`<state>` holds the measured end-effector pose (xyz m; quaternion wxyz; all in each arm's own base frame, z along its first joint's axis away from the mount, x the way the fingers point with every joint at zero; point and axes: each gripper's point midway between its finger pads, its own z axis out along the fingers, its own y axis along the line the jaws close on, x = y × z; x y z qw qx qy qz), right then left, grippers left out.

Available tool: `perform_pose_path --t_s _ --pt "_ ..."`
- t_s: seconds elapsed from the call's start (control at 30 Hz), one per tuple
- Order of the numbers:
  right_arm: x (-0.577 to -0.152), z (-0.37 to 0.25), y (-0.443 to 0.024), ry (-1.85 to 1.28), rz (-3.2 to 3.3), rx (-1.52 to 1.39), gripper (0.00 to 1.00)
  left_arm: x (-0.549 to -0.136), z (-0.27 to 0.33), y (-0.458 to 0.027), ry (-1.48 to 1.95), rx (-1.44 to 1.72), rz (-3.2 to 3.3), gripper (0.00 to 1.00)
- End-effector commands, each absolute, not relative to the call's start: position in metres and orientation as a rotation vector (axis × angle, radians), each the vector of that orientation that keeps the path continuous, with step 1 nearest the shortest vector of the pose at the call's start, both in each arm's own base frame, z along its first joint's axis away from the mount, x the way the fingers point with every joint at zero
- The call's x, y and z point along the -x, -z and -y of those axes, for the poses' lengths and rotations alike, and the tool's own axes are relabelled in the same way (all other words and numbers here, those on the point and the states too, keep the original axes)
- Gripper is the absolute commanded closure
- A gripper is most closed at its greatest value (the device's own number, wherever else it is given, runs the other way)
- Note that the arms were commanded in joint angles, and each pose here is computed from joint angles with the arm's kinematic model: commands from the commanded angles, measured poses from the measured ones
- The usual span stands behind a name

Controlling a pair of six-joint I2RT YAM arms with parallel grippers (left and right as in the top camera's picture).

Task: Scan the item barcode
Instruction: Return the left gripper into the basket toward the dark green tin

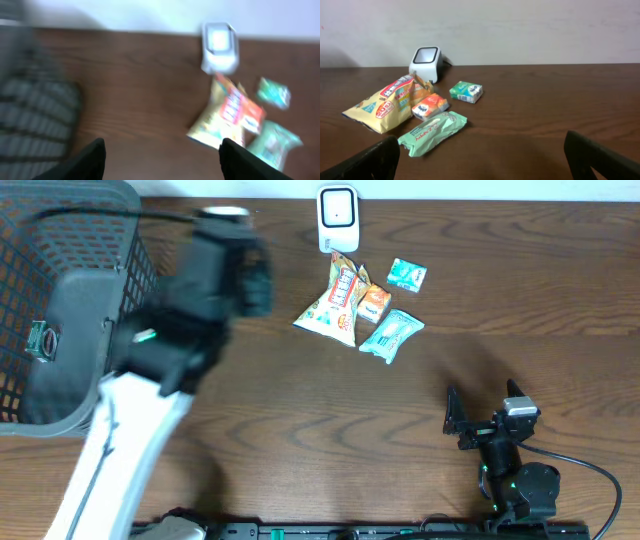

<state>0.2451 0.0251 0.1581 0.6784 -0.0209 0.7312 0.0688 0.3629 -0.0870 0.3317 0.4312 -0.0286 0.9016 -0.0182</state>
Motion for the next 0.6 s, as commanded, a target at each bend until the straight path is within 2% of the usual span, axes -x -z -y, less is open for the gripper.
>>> perform_pose_path --t_s 0.0,0.07,0.1,0.2,0.27,0.43,0.57 --pt "-0.245 -0.024 -0.158 -0.139 -1.643 0.051 0.01 -0.348 0.025 -0.366 -0.028 0.231 -2.142 0.29" --pt "-0.245 -0.024 -0.158 -0.139 -1.643 0.051 0.01 -0.340 -0.008 -0.382 -0.065 0.332 -2.075 0.28" --pt "-0.245 -0.024 -0.158 -0.139 -1.643 0.051 0.01 -0.335 -0.026 -0.391 -0.088 0.388 -2.035 0.24" --pt "-0.245 -0.024 -0.158 -0.140 -1.643 0.051 0.01 -0.319 -0.069 -0.407 -0.155 0.517 -1.953 0.24" --pt "-0.245 -0.024 -0.158 -0.139 -1.643 0.051 0.01 -0.306 -0.097 -0.412 -0.211 0.606 -1.913 0.01" --pt "-0.245 -0.024 -0.158 -0.139 -1.643 0.051 0.01 -0.287 -0.147 -0.417 -0.317 0.758 -1.844 0.02" --pt "-0.245 -0.024 -0.158 -0.139 -1.643 0.051 0.01 -0.295 -0.180 -0.415 -0.462 0.707 -1.869 0.02"
